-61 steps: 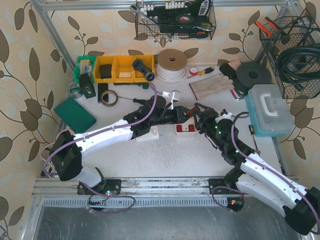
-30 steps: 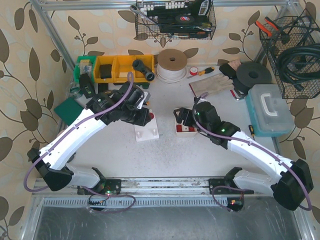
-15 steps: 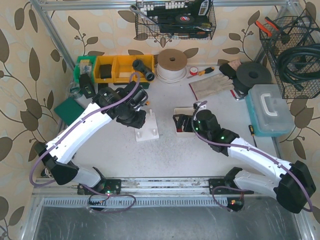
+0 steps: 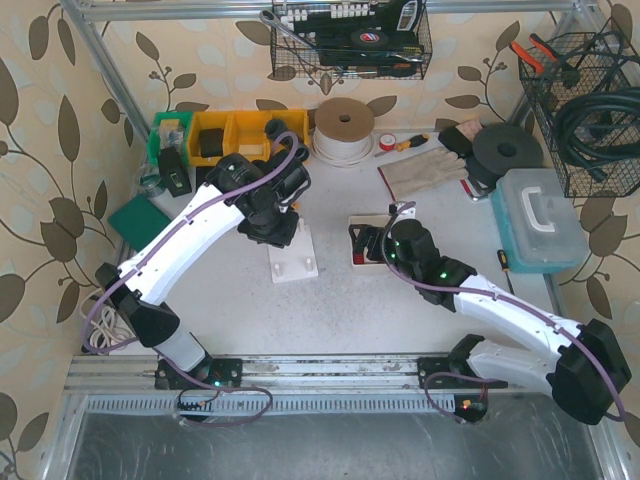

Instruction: Install the large spring

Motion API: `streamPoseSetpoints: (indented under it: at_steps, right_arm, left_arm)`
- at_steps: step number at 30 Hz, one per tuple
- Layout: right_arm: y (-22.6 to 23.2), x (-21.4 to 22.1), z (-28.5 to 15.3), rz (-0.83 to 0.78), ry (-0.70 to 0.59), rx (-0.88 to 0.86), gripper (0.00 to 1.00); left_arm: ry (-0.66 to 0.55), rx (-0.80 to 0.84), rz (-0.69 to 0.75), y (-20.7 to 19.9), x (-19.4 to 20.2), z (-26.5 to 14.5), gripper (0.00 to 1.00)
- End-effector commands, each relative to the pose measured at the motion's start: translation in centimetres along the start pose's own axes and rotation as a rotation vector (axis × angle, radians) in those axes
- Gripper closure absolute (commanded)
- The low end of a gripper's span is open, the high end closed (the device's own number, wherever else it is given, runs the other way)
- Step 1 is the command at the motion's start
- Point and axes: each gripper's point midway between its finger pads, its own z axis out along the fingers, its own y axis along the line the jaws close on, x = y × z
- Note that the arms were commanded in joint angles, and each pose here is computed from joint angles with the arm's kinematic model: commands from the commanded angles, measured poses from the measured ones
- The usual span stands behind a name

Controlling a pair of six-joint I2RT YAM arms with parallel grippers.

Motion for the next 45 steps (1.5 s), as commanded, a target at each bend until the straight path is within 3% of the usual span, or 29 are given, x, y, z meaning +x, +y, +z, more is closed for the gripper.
streamPoseSetpoints:
  at_steps: [1, 22, 33, 38, 45]
  right_arm:
    - [-0.3, -0.3, 0.1, -0.003, -0.028, 0.017, 0.04]
    - [-0.6, -0.1, 0.6, -0.004, -0.02, 0.039, 0.04]
    - [-0.7, 0.0, 0.5, 0.003, -0.019, 0.038, 0.05]
    - [-0.8, -0.2, 0.4, 0.004, -0.033, 0.044, 0.05]
    - [-0.6, 0.1, 0.8, 0.001, -0.013, 0.039, 0.05]
  left_arm:
    - [-0.001, -0.057, -0.007, 1.5, 0.3, -1.9, 1.0]
    - [0.112, -0.136, 0.084, 1.8, -0.1, -1.6, 1.0]
    - [0.169, -0.054, 0.047, 1.7, -0.4, -0.4, 1.0]
    - [0.261, -0.067, 0.029, 2.1, 1.3, 1.1, 1.0]
    - [0.241, -0.016, -0.003, 2.1, 0.9, 2.9, 1.0]
